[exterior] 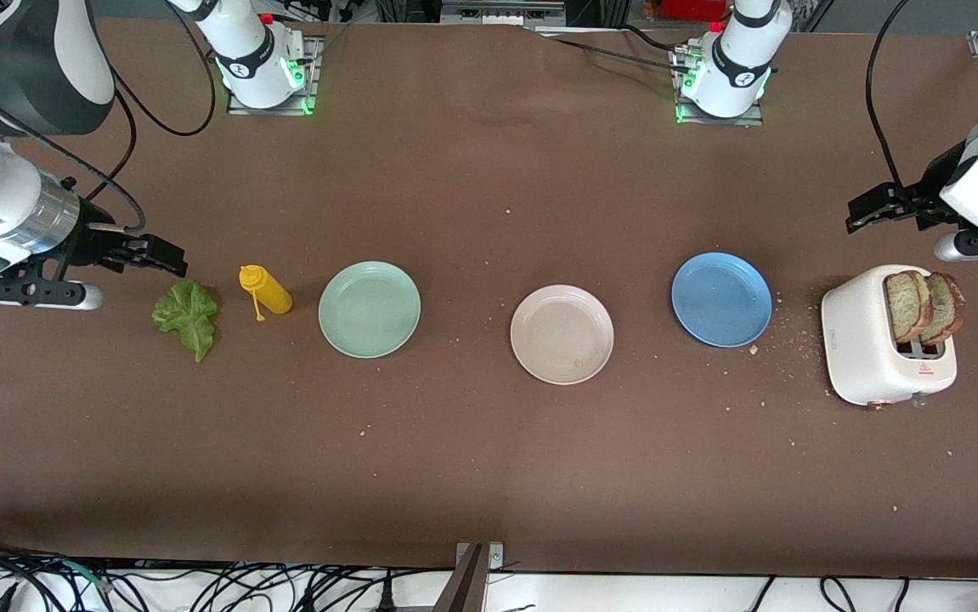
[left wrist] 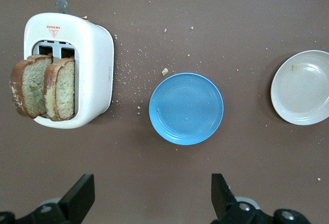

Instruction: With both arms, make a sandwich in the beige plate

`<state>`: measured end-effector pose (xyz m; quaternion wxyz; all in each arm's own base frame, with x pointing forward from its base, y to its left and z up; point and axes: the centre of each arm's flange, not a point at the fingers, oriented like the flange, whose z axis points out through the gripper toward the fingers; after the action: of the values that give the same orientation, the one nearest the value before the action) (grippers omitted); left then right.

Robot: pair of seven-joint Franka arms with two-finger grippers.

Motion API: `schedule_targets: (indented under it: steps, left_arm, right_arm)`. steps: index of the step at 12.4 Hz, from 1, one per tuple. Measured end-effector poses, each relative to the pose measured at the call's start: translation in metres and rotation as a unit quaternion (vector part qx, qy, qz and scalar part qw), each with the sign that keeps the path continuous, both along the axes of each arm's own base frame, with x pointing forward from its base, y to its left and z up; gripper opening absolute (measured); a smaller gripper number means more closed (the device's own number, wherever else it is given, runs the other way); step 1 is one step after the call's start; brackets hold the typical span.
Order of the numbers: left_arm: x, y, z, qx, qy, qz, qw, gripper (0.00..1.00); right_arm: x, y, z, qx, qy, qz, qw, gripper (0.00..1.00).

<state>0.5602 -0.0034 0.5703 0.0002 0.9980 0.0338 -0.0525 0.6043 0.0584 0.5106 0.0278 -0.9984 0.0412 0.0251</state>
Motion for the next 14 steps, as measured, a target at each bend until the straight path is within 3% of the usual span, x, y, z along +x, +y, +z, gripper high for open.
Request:
schedule_targets:
  steps: [14]
  left_arm:
    - [0.0011,-0.0021,-0.0026,0.000,0.002,-0.002,1.000,1.00]
  right_arm:
    - [0.0002,0.0000,-0.0005,0.000,0.000,0.000,1.000,1.00]
